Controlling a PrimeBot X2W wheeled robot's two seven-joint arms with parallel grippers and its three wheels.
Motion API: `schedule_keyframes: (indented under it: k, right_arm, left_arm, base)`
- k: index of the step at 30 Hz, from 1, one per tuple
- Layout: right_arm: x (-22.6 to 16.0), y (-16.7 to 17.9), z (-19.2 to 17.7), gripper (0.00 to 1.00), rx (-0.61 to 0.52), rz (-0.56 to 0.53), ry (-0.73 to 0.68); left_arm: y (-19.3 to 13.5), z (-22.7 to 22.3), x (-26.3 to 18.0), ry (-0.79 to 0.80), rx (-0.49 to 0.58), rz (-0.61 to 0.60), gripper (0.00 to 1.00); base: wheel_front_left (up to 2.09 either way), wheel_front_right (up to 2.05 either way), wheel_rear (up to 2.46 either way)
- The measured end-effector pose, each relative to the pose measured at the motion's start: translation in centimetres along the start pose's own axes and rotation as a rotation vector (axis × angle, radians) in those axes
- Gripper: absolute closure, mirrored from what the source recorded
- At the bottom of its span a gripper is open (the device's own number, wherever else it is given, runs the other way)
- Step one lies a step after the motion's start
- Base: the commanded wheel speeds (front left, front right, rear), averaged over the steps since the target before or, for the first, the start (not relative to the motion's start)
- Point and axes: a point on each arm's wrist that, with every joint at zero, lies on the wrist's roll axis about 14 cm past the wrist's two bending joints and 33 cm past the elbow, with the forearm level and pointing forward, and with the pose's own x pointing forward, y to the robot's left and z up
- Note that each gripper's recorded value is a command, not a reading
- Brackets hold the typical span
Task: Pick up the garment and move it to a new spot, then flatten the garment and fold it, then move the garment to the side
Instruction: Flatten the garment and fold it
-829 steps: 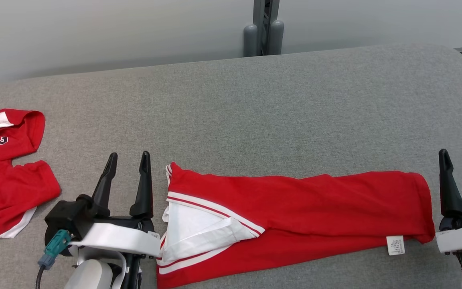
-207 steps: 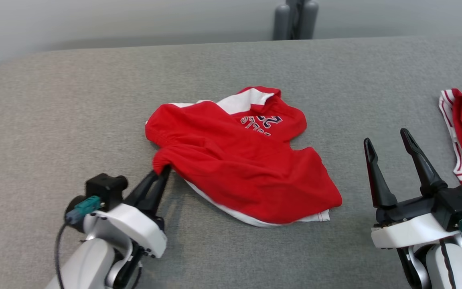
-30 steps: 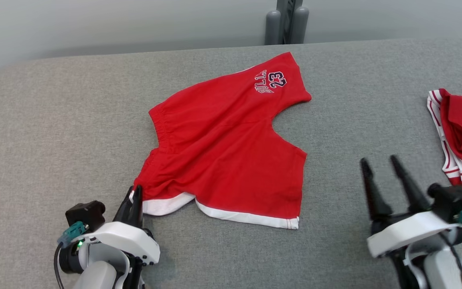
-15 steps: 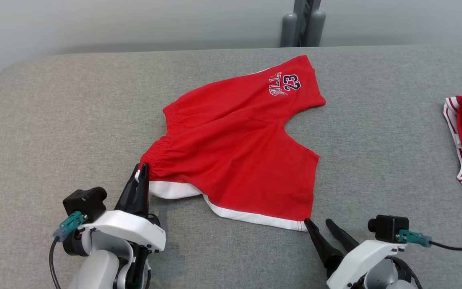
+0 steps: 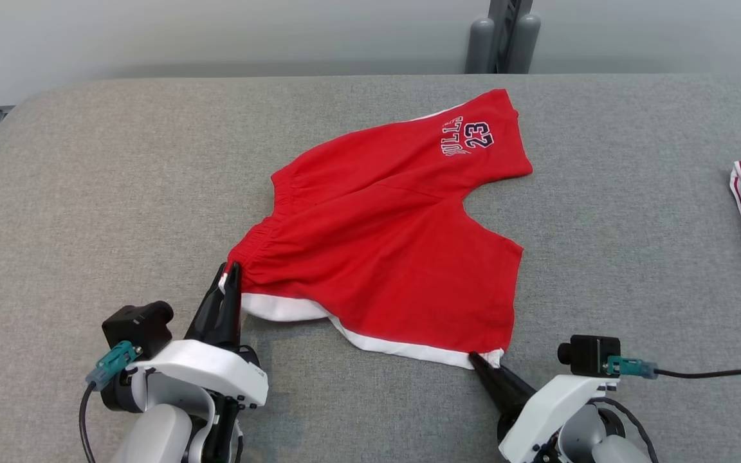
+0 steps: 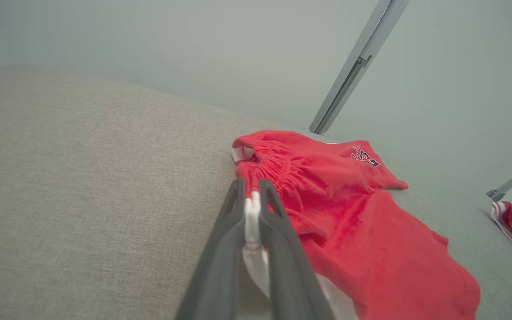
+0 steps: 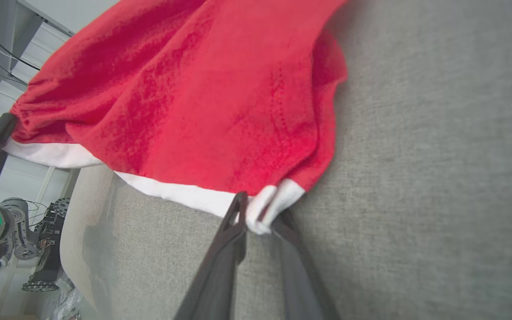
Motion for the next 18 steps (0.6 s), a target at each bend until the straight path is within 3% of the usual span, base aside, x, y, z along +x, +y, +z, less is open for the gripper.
schedule_keyframes:
  k: [5, 12, 18]
  right_arm:
    - [-0.5, -0.8, 1.4, 1.0, -0.014, -0.023, -0.066]
    - [-3.5, -4.6, 6.2, 1.0, -0.079, -0.111, -0.207]
    - [-5.7, -5.8, 6.9, 1.0, -0.111, -0.148, -0.229]
  left_arm:
    - [0.4, 0.0, -0.4, 0.003, 0.008, 0.01, 1.0]
    - [-0.1, -0.9, -1.0, 0.05, 0.033, -0.014, 1.0]
    - [-0.4, -2.9, -2.4, 0.132, 0.053, -0.033, 1.0]
  base:
    - [0.0, 0.0, 0.0]
    - [0.0, 0.0, 0.0]
    - [0.0, 0.0, 0.0]
